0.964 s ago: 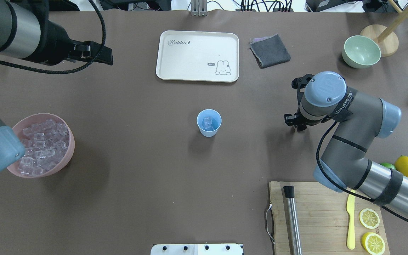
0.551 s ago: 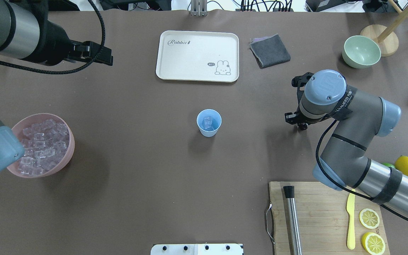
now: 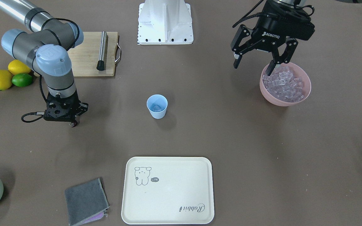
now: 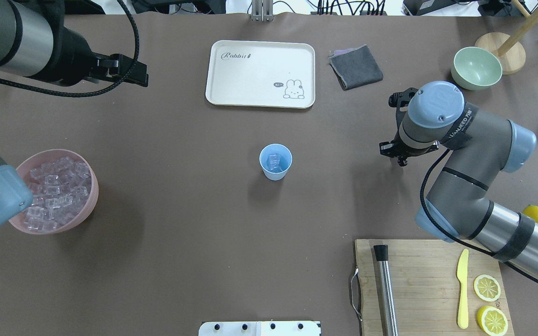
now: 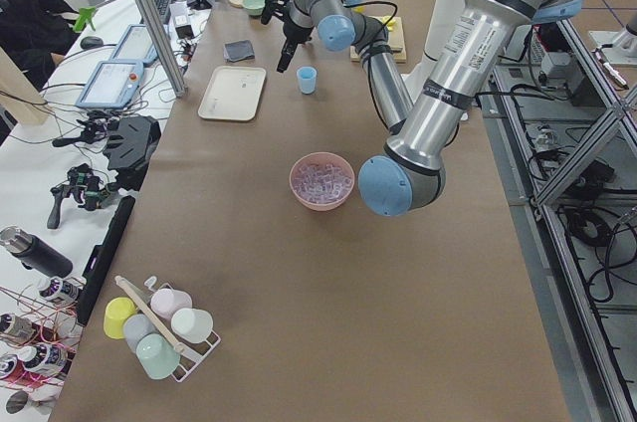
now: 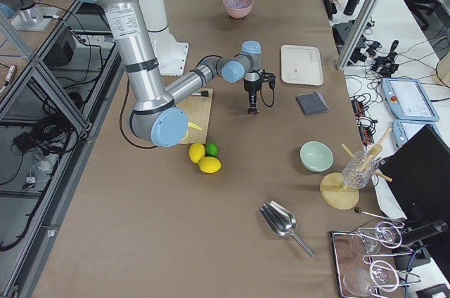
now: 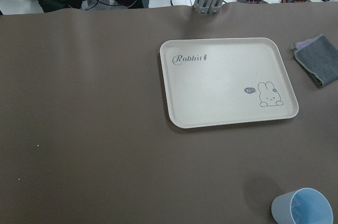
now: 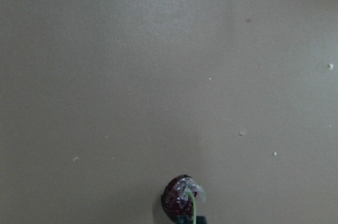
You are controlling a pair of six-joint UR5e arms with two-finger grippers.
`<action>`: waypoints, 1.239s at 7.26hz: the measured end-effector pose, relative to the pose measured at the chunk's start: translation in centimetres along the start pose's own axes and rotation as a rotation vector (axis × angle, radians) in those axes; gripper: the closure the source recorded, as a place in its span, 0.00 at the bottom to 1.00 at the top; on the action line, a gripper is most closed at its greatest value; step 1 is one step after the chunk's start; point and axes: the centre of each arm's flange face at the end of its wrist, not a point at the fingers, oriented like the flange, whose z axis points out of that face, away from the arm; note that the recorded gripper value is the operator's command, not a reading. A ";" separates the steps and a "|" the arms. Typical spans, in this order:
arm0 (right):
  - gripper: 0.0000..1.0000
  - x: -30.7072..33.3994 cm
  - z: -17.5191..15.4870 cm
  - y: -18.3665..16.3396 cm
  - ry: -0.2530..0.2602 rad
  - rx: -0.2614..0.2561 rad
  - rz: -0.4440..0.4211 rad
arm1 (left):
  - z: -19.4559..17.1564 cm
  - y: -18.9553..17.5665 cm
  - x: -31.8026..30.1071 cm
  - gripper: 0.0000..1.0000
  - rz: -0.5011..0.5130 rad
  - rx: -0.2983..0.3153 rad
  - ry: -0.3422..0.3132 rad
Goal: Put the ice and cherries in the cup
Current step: 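Carry the cherry with the right gripper over the light-blue cup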
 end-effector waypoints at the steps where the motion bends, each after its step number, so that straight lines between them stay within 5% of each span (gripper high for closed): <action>1: 1.00 0.2 -1.5 -0.6 -0.026 0.006 0.008 | 0.0 0.0 0.0 0.02 -0.001 -0.001 -0.002; 6: 1.00 -8.0 -14.4 -2.3 -0.284 0.111 -0.011 | -0.1 -0.4 -0.4 0.02 -0.007 0.005 -0.008; 9: 1.00 -15.3 -16.3 2.4 -0.441 0.131 -0.085 | -0.5 -1.1 -2.1 0.02 0.031 0.017 -0.035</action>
